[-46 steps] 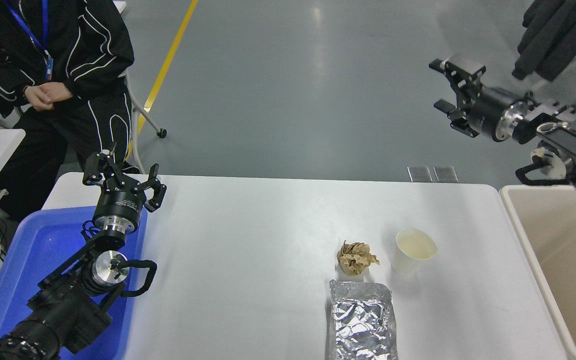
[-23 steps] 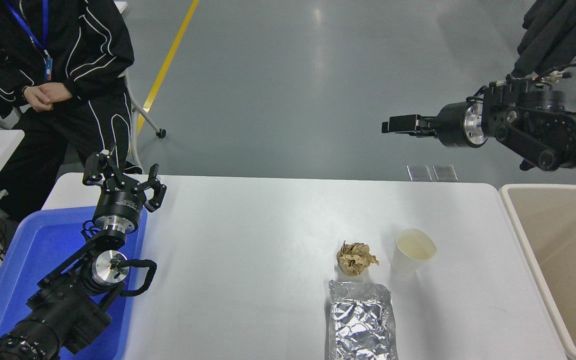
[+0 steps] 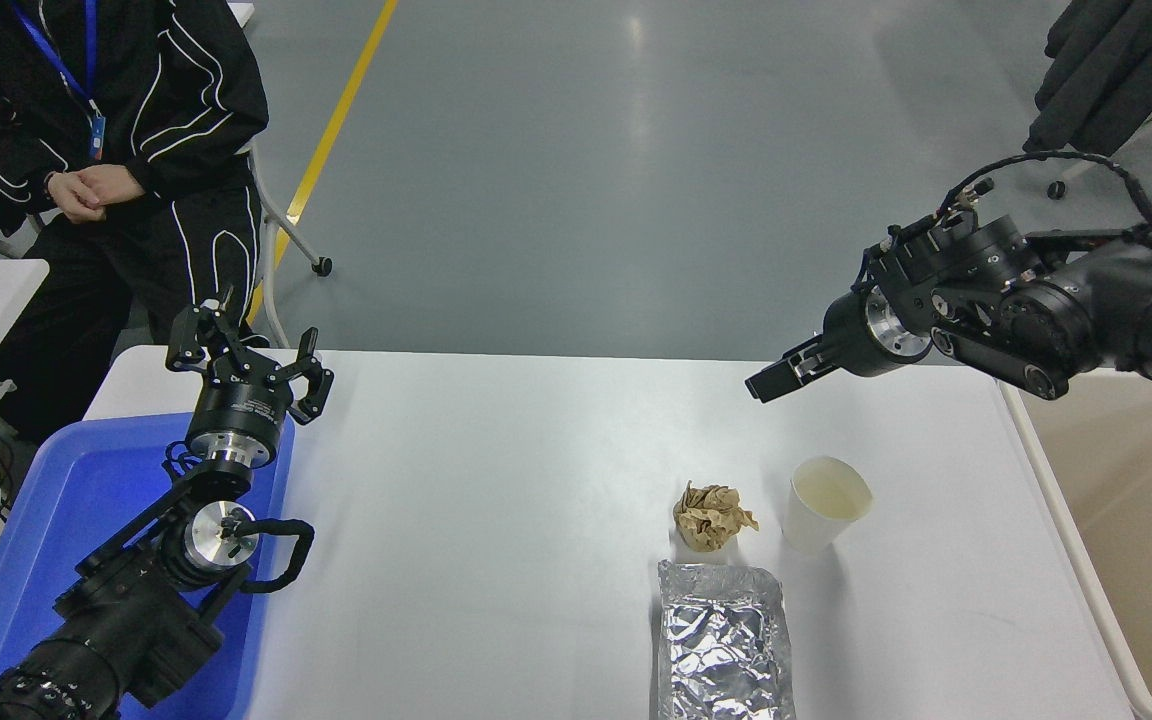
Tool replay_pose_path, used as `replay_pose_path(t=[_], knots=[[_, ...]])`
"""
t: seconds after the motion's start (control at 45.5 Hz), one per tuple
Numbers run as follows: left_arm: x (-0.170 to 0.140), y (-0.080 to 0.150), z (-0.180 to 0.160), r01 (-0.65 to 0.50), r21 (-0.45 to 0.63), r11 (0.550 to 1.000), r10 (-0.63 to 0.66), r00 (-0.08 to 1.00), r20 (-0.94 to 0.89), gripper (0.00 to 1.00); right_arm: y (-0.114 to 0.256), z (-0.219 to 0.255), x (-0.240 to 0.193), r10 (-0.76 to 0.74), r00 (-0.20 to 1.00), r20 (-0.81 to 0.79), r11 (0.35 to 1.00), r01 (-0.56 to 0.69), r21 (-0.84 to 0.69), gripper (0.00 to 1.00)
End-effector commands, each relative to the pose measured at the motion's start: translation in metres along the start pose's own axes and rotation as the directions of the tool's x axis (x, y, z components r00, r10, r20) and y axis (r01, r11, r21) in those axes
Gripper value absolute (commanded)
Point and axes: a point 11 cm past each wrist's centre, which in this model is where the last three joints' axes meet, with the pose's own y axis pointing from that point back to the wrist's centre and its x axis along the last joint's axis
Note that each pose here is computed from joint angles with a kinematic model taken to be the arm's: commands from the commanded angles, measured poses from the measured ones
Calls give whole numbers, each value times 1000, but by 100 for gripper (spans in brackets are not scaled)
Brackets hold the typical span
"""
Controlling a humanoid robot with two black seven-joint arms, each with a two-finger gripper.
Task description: Dispose of the paper cup in the dustbin
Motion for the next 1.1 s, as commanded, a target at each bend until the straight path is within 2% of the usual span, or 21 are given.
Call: replay_pose_path(t=[0.0,0.462,1.077], knots=[[0,0,0,0,0,1000,0,1000,0,100,4,8,-25,-59,998,-15,998,59,-8,99],[0,0,0,0,0,1000,0,1000,0,100,-8,16,-65,-78,996,43,997,78,1,99],[0,0,0,0,0,1000,0,1000,0,100,-28,24,-94,-61,997,55,998,62,-23,97]])
